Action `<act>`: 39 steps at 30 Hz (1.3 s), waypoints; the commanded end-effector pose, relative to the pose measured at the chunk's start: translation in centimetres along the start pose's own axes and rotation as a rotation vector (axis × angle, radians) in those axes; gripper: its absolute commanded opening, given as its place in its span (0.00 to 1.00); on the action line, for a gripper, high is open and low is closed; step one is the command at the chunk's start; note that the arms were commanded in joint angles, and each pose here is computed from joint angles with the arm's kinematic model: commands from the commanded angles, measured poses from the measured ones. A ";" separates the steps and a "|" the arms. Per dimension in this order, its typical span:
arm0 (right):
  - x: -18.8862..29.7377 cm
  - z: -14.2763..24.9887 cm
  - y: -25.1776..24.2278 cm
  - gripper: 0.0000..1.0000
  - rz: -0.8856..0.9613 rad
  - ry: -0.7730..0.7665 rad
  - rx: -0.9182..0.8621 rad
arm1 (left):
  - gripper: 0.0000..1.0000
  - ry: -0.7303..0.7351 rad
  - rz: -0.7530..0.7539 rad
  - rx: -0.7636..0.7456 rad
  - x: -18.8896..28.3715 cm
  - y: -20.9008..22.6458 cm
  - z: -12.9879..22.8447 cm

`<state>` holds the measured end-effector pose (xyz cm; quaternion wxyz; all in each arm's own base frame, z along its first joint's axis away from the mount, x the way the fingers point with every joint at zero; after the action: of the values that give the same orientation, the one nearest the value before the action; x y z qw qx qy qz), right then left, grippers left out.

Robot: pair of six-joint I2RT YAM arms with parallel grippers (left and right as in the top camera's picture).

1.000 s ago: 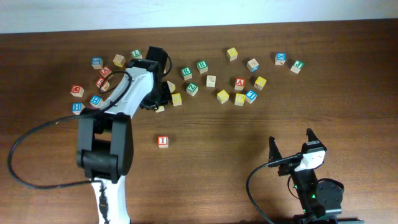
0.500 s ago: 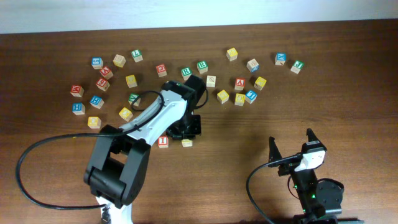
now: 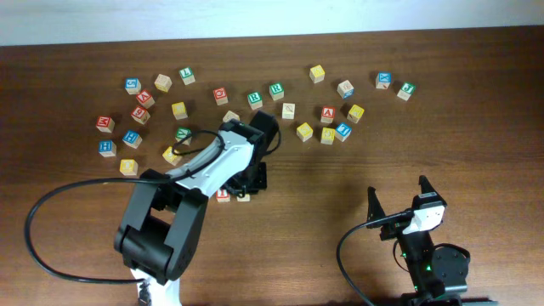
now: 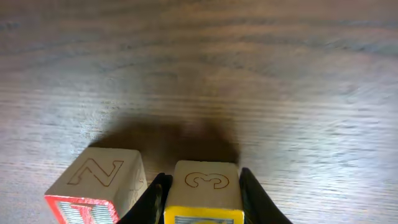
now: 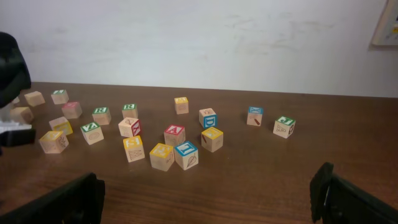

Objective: Spell out ICRA
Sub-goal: 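Place the yellow C block right of the red I block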

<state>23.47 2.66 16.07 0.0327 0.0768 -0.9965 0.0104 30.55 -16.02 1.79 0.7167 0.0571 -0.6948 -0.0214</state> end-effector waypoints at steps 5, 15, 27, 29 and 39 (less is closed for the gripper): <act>0.0 0.3 -0.1 0.98 0.007 0.006 -0.011 | 0.24 0.028 -0.002 0.014 -1.0 0.4 1.0; 0.0 0.3 -0.1 0.98 0.007 0.006 -0.011 | 0.26 0.027 0.022 0.015 -1.0 0.0 0.9; 0.0 0.3 -0.1 0.98 0.007 0.006 -0.011 | 0.25 -0.019 -0.006 0.017 -0.9 0.4 0.0; 0.0 0.3 -0.1 0.98 0.007 0.006 -0.011 | 0.26 -0.021 -0.004 0.018 -0.9 0.3 0.0; 0.0 0.3 -0.1 0.98 0.007 0.006 -0.011 | 0.38 -0.023 0.001 0.017 -0.1 0.2 -0.3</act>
<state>23.47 2.66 16.07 0.0327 0.0768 -0.9965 0.0108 30.45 -15.91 1.20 0.7128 0.0564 -0.6988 -0.0174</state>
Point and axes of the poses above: each gripper's point midway between its finger pads, its own x axis back along the fingers, its own y axis along the line the jaws close on, z = x × y, the point moved 1 cm from there along x, back along the fingers, and after that the axes turned 3 degrees about x, right-handed, at the moved point
